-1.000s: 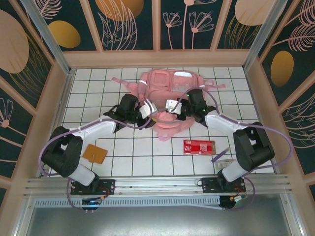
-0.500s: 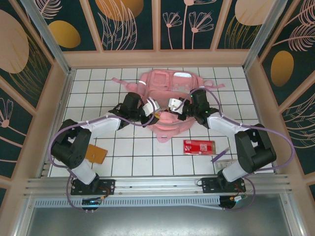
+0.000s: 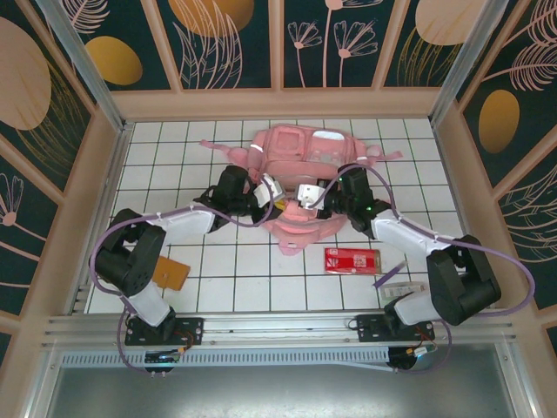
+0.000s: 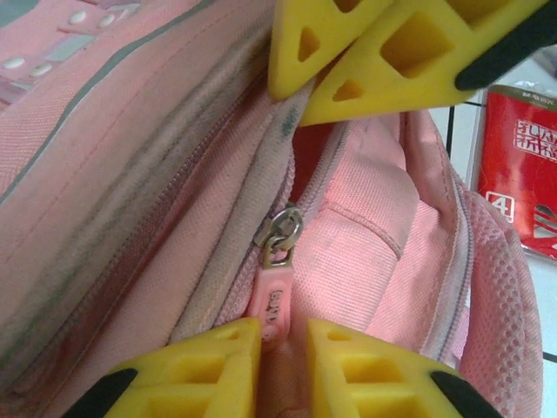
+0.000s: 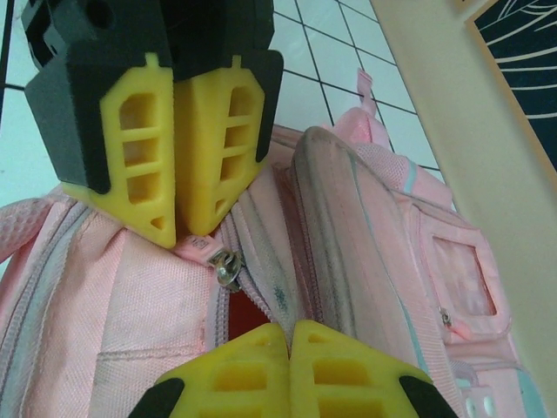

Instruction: Pack the student bag

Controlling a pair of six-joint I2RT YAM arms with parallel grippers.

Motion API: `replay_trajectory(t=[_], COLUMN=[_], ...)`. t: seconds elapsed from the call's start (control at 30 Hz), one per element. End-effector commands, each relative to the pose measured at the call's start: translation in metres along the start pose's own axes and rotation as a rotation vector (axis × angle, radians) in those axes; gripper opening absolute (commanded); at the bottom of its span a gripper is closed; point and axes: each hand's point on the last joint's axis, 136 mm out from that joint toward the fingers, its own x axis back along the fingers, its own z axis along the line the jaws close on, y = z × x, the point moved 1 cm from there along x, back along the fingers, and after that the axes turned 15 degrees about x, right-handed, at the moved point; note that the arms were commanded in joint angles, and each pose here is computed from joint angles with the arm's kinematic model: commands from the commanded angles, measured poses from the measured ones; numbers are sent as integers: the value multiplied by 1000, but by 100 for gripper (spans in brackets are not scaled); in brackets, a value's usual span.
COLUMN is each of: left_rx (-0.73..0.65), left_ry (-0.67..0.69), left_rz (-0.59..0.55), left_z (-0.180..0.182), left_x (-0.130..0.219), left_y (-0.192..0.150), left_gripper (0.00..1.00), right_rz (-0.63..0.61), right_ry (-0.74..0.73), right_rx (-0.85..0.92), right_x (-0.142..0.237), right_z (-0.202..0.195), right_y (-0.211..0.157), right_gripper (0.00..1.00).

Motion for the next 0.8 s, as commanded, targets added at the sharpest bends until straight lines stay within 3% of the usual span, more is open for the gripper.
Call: replay_trajectory(t=[0.0,0.07,0.23,0.77], left_rx=[-91,-67,27,77], left_ry=[46,67,53,238], left_rz=[-167,-205,-174,-271], left_z=[-1,1,8,29], left_x=[14,18,4,25], left_y=[26,27,25,28], left_gripper=[31,38,46,55], right_rz=[-150,-159,-188,-169], right_ry=[-30,-29,-11,19], right_rx=[104,110,139,190], right_x=[9,10,10,2], right_z=[-4,-3,1,15], right_y=[42,44,55,60], right_gripper=[0,0,0,0])
